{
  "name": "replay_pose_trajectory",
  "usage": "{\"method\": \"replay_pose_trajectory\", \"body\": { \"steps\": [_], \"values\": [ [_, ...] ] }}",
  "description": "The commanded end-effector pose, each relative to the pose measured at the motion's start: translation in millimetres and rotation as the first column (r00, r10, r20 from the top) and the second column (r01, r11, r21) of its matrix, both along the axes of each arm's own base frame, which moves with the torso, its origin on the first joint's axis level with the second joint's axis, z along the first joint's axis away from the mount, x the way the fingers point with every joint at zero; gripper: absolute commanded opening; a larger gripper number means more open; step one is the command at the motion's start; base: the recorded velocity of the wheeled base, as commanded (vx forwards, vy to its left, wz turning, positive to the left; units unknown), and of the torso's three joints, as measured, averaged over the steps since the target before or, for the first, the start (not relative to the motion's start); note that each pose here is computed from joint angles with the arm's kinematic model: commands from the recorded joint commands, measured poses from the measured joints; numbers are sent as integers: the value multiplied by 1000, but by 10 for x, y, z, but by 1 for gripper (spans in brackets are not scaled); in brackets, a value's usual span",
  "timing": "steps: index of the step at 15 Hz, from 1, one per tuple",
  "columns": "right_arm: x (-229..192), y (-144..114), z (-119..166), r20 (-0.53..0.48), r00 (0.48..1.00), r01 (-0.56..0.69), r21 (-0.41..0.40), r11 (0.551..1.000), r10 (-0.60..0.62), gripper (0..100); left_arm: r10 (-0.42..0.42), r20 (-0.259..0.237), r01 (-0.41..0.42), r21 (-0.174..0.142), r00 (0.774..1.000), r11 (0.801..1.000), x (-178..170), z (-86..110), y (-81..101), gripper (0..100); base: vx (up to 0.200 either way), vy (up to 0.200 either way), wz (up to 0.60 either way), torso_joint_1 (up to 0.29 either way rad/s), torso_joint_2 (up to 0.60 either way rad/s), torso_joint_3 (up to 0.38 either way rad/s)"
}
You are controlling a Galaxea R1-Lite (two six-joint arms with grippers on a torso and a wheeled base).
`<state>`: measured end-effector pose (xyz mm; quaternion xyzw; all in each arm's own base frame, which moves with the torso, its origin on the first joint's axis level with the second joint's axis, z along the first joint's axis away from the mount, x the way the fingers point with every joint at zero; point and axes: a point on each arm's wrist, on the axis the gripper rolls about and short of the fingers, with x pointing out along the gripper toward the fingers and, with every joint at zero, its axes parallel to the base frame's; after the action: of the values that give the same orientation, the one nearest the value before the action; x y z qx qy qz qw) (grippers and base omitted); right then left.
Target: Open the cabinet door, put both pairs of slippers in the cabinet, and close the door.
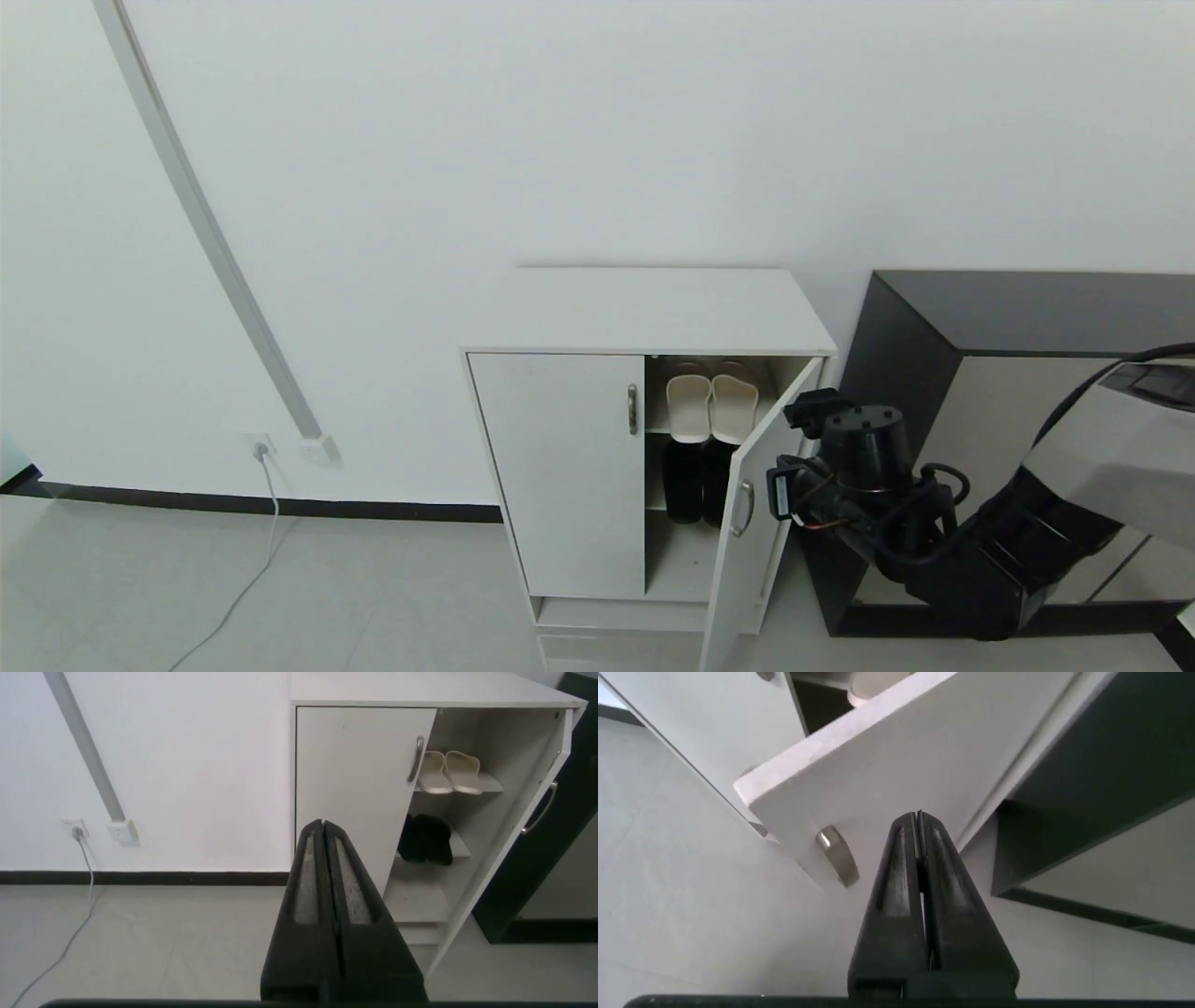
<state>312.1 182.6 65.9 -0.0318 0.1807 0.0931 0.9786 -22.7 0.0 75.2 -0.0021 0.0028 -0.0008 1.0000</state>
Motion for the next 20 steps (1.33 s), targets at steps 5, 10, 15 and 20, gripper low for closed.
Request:
{"method": "replay_pose_trajectory", "body": {
  "steps": [5,10,15,20],
  "values": [
    [397,255,-94,24,1000,-14,0,1000,14,0,0,1,0,0,1000,1000,-1,3,0,0,0,0,0,0,0,0],
    [756,477,-32,110,993,-50,62,997,43,0,0,1,0,0,1000,1000,-1,3,0,0,0,0,0,0,0,0],
    [690,470,151,250,968,-75,150,986,36,0,0,1,0,0,1000,1000,-1,3,0,0,0,0,0,0,0,0],
    [6,164,34,122,965,-246,120,962,232,0,0,-1,0,1,1000,1000,0,-2,0,0,40,0,0,0,0,1]
  ]
}}
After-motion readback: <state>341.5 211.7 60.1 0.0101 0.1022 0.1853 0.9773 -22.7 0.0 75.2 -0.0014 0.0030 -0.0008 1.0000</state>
